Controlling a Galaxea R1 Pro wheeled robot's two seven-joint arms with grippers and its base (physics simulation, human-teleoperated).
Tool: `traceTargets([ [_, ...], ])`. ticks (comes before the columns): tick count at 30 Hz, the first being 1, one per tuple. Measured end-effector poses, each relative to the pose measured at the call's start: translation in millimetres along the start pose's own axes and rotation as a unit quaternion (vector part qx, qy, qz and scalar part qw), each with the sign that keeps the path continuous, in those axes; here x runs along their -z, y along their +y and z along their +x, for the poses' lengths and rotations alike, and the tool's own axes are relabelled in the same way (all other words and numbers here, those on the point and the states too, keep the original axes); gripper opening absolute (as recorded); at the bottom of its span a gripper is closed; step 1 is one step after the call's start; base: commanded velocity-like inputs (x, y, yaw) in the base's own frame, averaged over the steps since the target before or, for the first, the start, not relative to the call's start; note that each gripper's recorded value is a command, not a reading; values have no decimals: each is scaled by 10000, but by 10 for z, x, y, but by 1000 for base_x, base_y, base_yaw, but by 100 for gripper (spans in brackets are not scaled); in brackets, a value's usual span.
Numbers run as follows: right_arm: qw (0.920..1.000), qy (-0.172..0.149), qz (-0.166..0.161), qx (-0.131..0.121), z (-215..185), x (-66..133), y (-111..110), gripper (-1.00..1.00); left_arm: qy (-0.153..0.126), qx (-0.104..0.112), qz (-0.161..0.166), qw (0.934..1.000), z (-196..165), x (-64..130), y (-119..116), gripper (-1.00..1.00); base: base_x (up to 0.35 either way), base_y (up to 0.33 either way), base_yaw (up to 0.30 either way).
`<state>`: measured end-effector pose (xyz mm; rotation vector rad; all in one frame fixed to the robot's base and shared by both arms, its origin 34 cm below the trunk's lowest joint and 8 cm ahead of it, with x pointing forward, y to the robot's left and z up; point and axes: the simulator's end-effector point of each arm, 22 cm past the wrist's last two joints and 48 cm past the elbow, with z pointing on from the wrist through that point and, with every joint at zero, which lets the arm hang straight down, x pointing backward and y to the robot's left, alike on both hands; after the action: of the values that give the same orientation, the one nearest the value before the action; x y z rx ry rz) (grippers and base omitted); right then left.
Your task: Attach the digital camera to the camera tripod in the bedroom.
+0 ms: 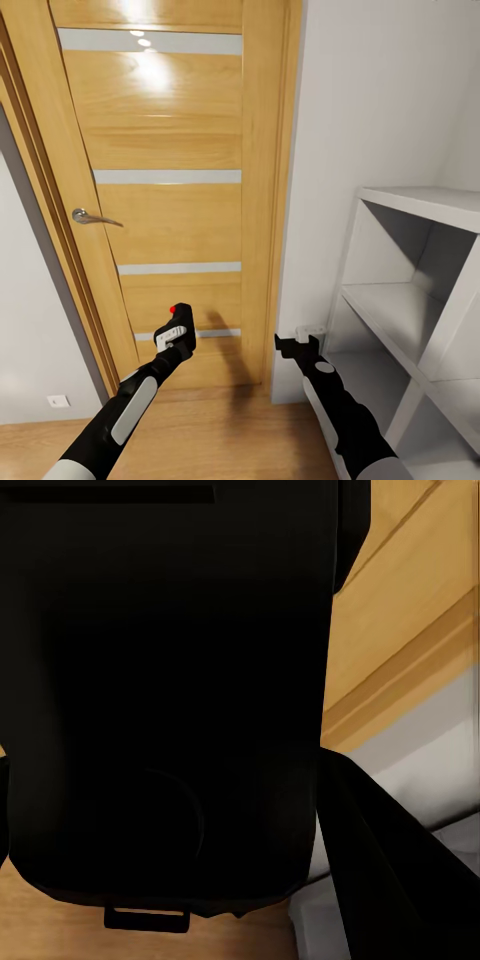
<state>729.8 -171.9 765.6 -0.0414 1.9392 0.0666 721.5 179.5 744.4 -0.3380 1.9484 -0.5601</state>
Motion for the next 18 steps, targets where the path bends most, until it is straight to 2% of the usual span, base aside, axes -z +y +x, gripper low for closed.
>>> traceTargets([
  [8,10000,87,40,-12,-40,16,-17,100,52,33,-46,10000,-85,32,-33,-100,0,0,0],
  [12,9995,301,82,-21,86,9,-66,100,216,25,-241,9995,7,36,91,-100,0,0,0],
  [15,9976,672,149,7,381,-2,-144,100,428,20,-517,9977,126,59,304,-100,0,0,0],
  [17,9943,1050,196,30,704,10,-198,100,683,30,-831,9942,288,104,582,-100,0,0,0],
  [18,9911,1311,226,45,935,34,-233,100,915,42,-1074,9900,451,156,812,-100,0,0,0],
])
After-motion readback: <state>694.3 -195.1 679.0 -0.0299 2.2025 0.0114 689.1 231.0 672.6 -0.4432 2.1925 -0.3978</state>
